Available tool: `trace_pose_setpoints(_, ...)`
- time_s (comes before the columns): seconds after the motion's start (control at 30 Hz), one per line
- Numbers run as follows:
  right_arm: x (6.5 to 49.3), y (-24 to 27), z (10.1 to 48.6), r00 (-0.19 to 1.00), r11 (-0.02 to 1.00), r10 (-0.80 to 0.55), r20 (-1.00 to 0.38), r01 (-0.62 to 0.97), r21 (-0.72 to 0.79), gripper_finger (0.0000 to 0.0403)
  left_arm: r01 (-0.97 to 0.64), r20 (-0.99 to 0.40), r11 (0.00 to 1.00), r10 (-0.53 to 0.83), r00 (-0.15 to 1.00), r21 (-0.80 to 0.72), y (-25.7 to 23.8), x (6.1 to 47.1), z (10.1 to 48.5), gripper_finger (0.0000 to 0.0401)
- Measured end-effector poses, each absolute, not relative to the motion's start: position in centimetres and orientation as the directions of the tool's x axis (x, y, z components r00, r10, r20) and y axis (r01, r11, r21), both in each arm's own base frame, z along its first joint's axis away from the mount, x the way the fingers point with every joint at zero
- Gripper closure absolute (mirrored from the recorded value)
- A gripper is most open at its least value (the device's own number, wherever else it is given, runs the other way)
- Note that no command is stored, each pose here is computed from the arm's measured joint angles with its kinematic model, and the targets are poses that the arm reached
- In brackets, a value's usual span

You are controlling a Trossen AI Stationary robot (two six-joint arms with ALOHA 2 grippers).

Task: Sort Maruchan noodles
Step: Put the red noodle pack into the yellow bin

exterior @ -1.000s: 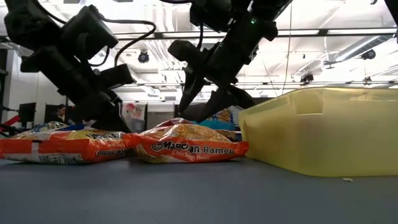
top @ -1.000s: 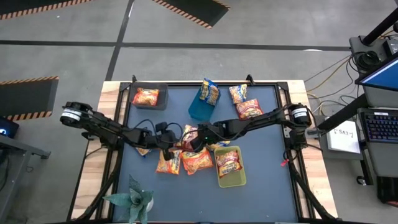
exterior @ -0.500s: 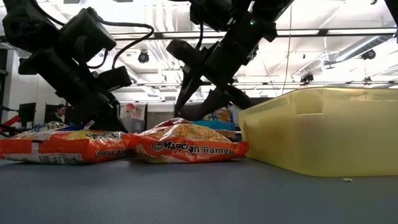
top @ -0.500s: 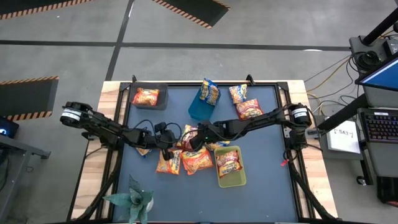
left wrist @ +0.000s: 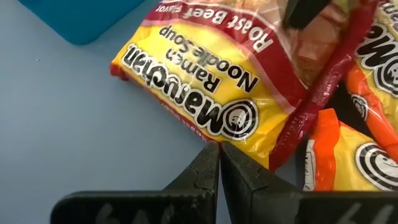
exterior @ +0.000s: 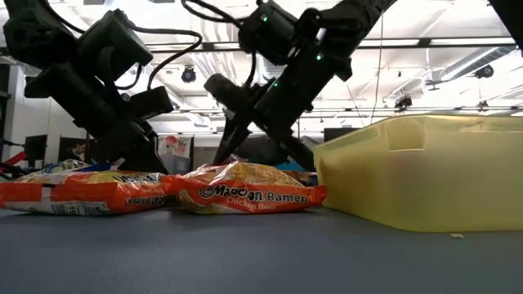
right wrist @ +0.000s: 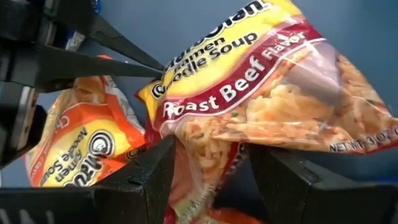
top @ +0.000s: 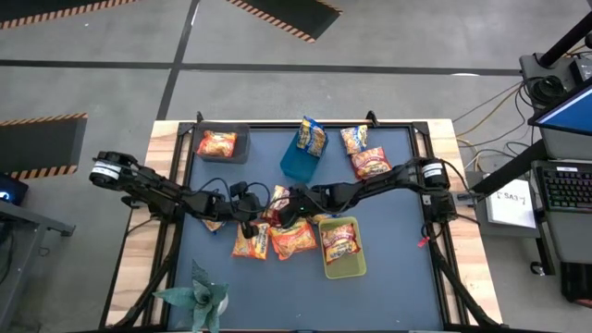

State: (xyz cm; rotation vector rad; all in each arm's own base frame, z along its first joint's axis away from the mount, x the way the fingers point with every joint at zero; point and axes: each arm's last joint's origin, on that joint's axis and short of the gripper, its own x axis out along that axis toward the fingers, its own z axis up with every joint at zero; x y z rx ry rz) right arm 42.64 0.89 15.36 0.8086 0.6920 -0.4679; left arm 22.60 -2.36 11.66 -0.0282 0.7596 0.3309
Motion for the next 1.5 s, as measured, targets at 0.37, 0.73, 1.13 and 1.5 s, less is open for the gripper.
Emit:
trace_pose_setpoints(0.37,43.2,0.2,14.7,0.711,0.643,-0.118,-0.693,0.587,0.492,0.023,-0.302,-0.68,0.949,0.281,0.677,0.091,-2.4,22.6,11.7,0.0401)
trace_pose_setpoints(0.73,43.4,0.3,15.3,0.724,0.717,-0.093,-0.683,0.525,0.459,0.0384,-0.302,-0.676,0.949,0.28,0.681,0.089,-2.4,22.7,11.7,0.0401)
trace_pose_setpoints(1.13,42.6,0.2,17.7,0.721,0.803,-0.129,-0.68,0.478,0.355,0.0394,-0.272,-0.627,0.957,0.272,0.73,0.098,-2.3,22.1,13.9,0.0372)
trace_pose_setpoints(1.5,40.1,0.6,22.5,0.722,0.876,-0.139,-0.678,0.409,0.256,0.0394,-0.257,-0.449,0.965,0.256,0.856,0.061,-2.0,20.5,18.8,0.035)
